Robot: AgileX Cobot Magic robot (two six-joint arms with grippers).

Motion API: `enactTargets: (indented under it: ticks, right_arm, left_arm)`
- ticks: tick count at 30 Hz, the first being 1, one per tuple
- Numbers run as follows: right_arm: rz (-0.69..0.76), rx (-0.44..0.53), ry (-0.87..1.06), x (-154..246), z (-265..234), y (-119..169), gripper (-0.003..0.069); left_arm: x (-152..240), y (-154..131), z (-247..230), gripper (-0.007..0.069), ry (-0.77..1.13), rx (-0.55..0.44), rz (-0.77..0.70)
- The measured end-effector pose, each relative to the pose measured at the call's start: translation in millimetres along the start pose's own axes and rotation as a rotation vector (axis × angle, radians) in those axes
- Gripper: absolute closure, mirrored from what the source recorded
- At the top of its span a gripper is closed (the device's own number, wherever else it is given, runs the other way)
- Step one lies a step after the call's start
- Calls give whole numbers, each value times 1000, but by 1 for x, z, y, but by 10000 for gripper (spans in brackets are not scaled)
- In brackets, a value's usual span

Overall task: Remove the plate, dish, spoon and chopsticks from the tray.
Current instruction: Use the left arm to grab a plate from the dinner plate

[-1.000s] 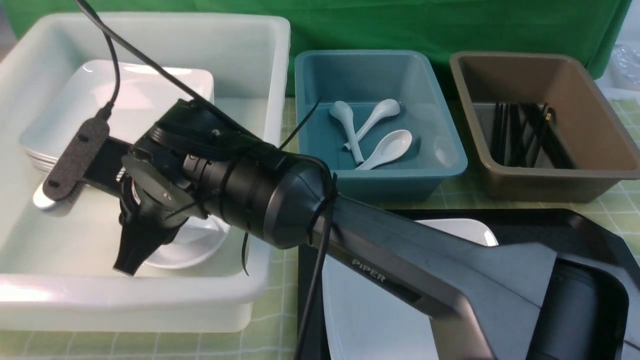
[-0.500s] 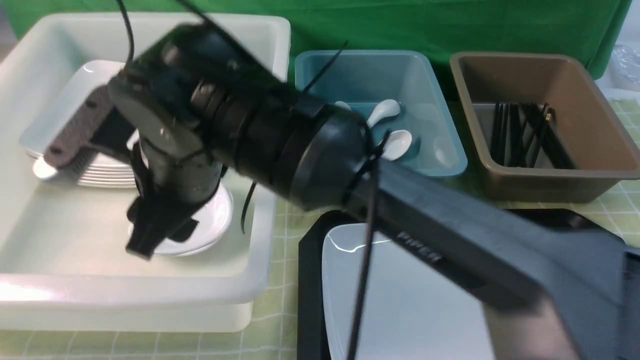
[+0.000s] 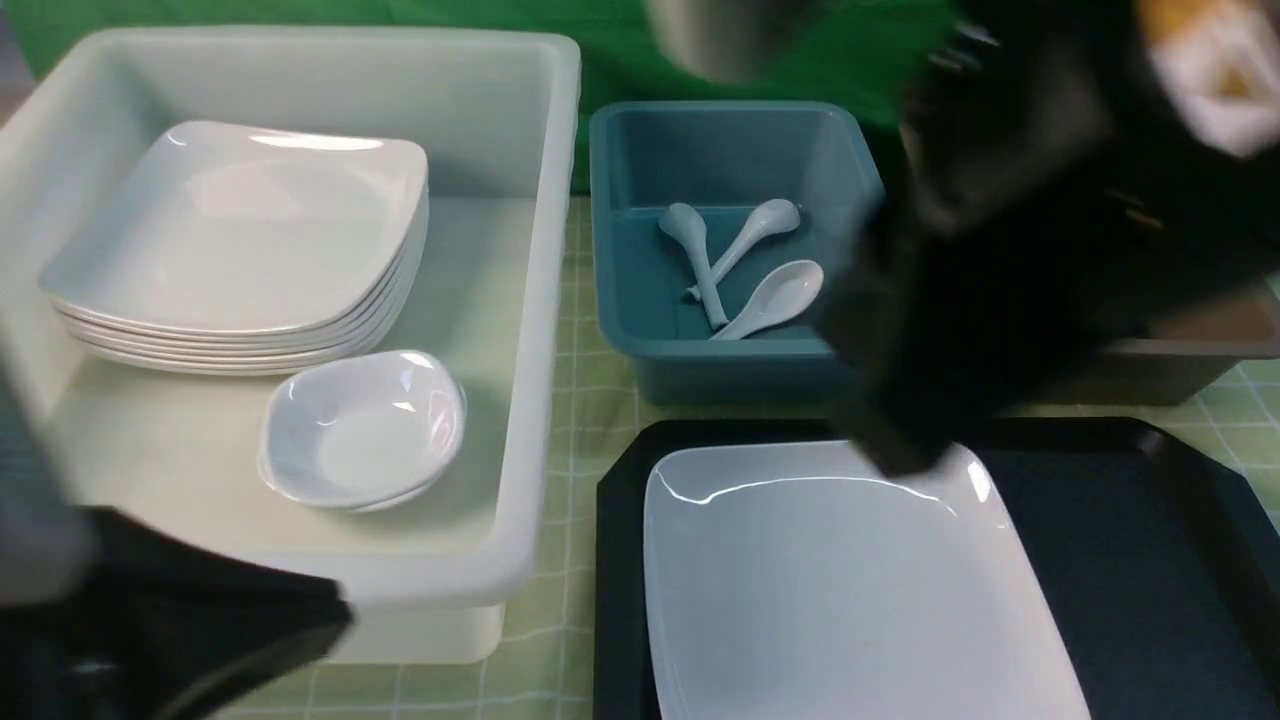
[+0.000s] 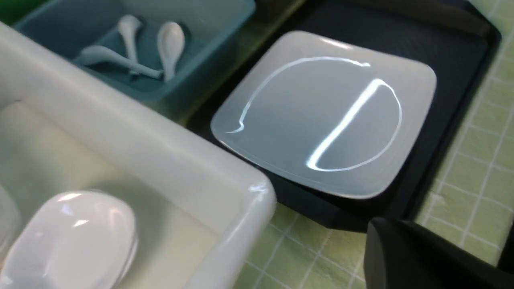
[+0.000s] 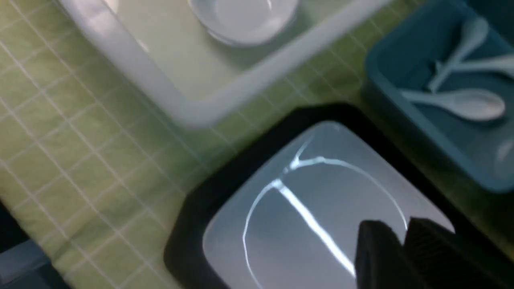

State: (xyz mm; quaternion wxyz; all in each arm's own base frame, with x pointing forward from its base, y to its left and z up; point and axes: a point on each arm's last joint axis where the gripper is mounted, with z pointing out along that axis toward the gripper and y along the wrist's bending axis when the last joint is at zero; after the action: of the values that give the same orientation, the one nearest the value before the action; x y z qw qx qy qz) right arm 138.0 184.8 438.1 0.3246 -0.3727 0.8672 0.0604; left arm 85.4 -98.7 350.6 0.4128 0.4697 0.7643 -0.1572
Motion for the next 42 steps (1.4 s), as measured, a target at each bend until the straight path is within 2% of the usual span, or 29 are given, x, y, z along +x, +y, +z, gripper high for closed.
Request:
enactTargets:
  ticks: [4,5,6,10,14,17,21,22,23,26,31,42]
  right_arm:
    - [162,20,-13,79,-26,-20,573]
    - [167,21,-13,79,-26,-20,573]
    - [212,19,-28,105,-32,-26,596]
    - [280,10,-62,151,-38,-34,629]
    - [311,-5,-109,179,-44,-39,631]
    - [326,-17,-142,188,-50,-42,631]
    - [331,-25,-167,194,-54,-44,631]
    - [331,-25,-168,194,-54,-44,631]
    - [326,-24,-168,194,-54,-44,629]
    - [317,-22,-167,194,-54,-44,629]
    - [308,-23,-167,194,-54,-44,623]
    - [287,-24,-166,194,-54,-43,617]
  left_arm:
    - [-9,-4,70,622,130,179,110]
    - [-10,-4,70,622,126,180,122]
    - [-9,-10,96,622,178,234,167]
    - [-2,-33,148,622,287,299,320]
    - [2,-60,185,599,360,354,469]
    - [1,-70,201,537,385,368,543]
    - [5,-75,223,376,414,366,591]
    - [6,-75,225,368,417,365,598]
    - [11,-75,233,295,432,359,628]
    - [17,-73,243,222,462,343,690]
    - [22,-69,253,204,486,288,712]
    - [28,-70,270,302,476,266,767]
